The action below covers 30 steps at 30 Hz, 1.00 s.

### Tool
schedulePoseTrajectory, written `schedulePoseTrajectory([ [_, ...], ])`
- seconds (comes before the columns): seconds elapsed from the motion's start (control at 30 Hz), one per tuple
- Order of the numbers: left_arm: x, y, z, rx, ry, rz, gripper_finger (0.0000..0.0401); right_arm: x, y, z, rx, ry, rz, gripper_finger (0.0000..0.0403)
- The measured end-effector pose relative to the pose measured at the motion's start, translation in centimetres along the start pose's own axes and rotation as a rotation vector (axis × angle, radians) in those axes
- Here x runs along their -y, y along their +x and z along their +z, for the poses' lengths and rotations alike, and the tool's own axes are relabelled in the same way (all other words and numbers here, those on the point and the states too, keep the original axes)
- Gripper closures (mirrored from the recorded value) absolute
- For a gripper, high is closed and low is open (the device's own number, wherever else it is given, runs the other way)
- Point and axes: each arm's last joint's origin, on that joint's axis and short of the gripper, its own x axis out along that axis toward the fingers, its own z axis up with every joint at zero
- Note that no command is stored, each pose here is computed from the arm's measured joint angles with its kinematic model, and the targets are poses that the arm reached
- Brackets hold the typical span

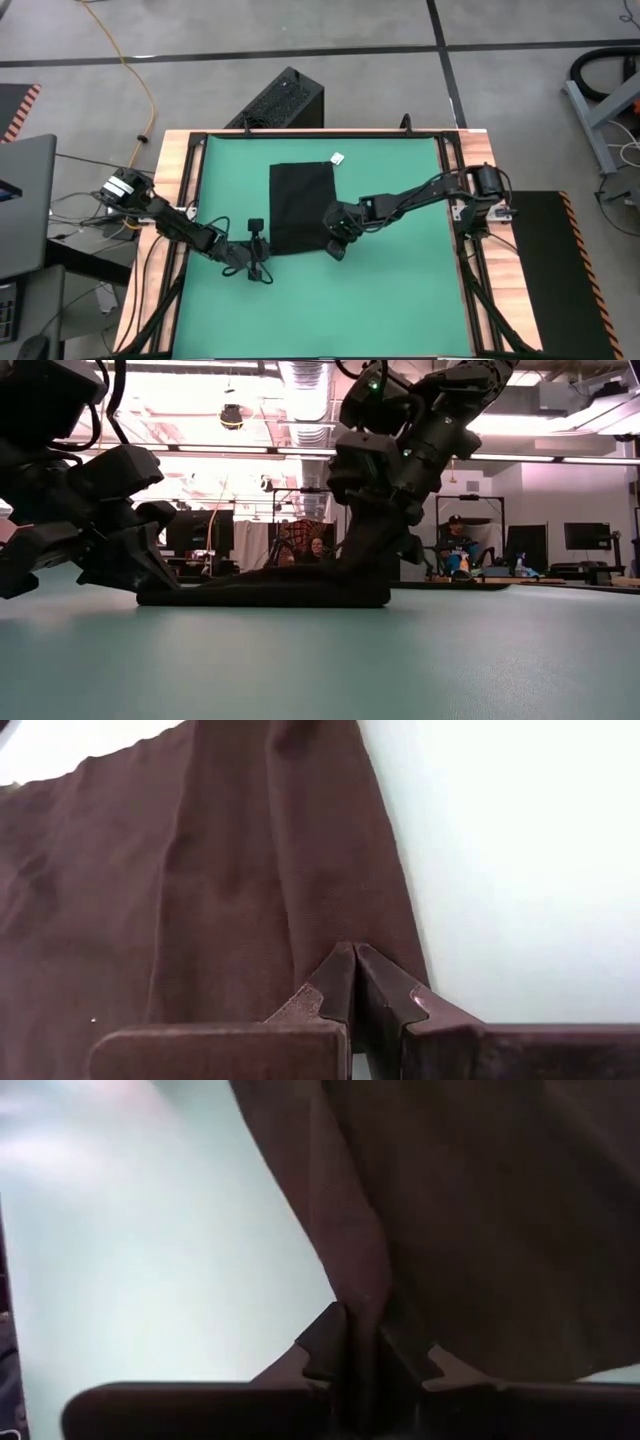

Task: Roll towel
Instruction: Roll the black towel

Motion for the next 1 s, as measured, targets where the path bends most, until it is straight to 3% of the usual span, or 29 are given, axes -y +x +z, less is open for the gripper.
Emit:
schedulePoseTrajectory([
  [0.23,0.0,0.0,-0.1,-0.013,-0.003,-0.003,0.0401,-0.3,-1.2,0.1,0.019,-0.066,-0.047,0.0299],
  [0.47,0.0,0.0,-0.3,-0.031,-0.003,-0.018,0.0401,-1.2,-3.6,0.4,0.062,-0.148,-0.048,0.0226],
  [0.57,0.0,0.0,-0.4,-0.039,0.003,-0.020,0.0401,-2.2,-5.2,0.6,0.111,-0.257,-0.020,0.0201],
  [0.67,0.0,0.0,-0.4,-0.041,0.007,-0.025,0.0401,-3.8,-6.5,0.3,0.177,-0.448,-0.025,0.0188],
  [0.8,0.1,0.0,-0.5,-0.046,0.005,-0.039,0.0401,-5.1,-5.2,-0.9,0.208,-0.626,-0.141,0.0191],
  [1.0,0.1,0.0,-0.6,-0.057,0.009,-0.042,0.0401,-4.4,-1.4,-1.6,0.189,-0.659,-0.189,0.0262],
])
